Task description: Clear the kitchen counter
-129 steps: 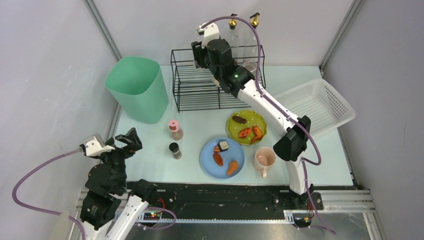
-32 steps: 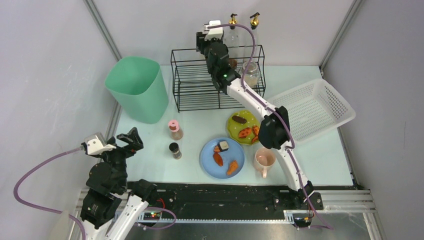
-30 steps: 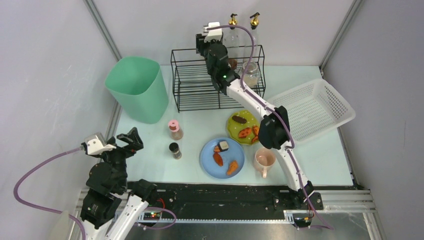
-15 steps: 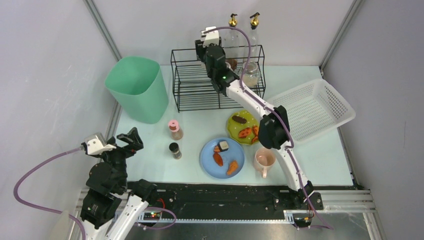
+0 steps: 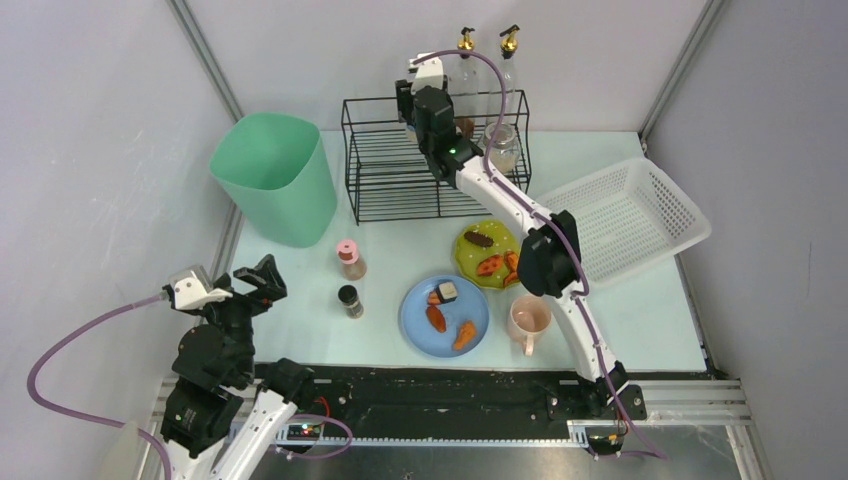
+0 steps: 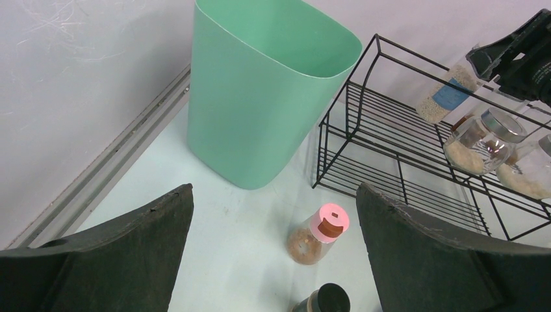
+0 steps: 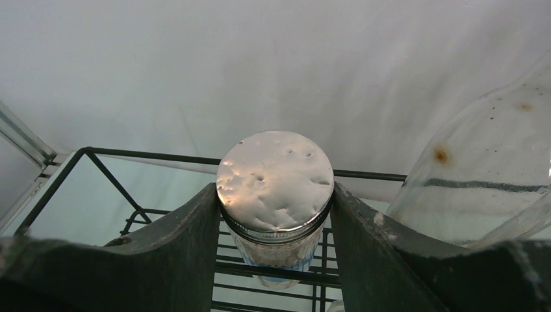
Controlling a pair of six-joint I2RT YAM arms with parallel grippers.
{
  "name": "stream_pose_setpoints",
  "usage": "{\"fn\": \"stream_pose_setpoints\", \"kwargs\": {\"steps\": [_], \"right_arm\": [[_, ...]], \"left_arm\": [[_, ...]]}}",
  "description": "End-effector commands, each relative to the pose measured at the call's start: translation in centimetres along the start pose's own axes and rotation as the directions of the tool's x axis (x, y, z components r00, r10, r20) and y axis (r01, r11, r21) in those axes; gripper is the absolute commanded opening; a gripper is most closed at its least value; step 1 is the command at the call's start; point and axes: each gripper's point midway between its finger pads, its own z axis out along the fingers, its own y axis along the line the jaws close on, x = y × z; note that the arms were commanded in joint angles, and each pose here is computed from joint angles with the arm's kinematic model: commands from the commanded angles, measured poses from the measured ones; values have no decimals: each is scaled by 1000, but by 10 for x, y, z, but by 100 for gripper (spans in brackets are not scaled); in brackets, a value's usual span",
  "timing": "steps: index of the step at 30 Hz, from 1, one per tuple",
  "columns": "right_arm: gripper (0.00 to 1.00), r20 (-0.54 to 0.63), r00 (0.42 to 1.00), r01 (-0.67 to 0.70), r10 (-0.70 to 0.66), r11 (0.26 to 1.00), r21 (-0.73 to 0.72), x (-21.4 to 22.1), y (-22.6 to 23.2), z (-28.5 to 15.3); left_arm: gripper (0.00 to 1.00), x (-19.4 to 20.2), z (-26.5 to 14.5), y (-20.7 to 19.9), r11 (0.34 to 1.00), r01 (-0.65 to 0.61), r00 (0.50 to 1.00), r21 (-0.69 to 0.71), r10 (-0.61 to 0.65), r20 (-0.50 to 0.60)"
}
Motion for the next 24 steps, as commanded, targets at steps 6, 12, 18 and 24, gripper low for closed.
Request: {"fn": "stream_pose_setpoints", "kwargs": {"steps": [6,12,18,24], "right_arm": [[9,26,999,-37,38,999,-30,-14,7,0],[21,-3,998,-60,60,998,-28,-2,7,2],[30,-11,998,-70,70,997,-30,2,8,3],[62,-1,998,-70,70,997,-44,-7,10,0]], "left_arm": [[98,-3,3,-1,1000,16,1000,-8,-16,14],[98,-4,2,-1,1000,16,1000,-9,-16,15],[98,-3,2,-1,1000,18,1000,-8,-18,16],[98,-4,1,-1,1000,20,1000,-7,-20,19]]}}
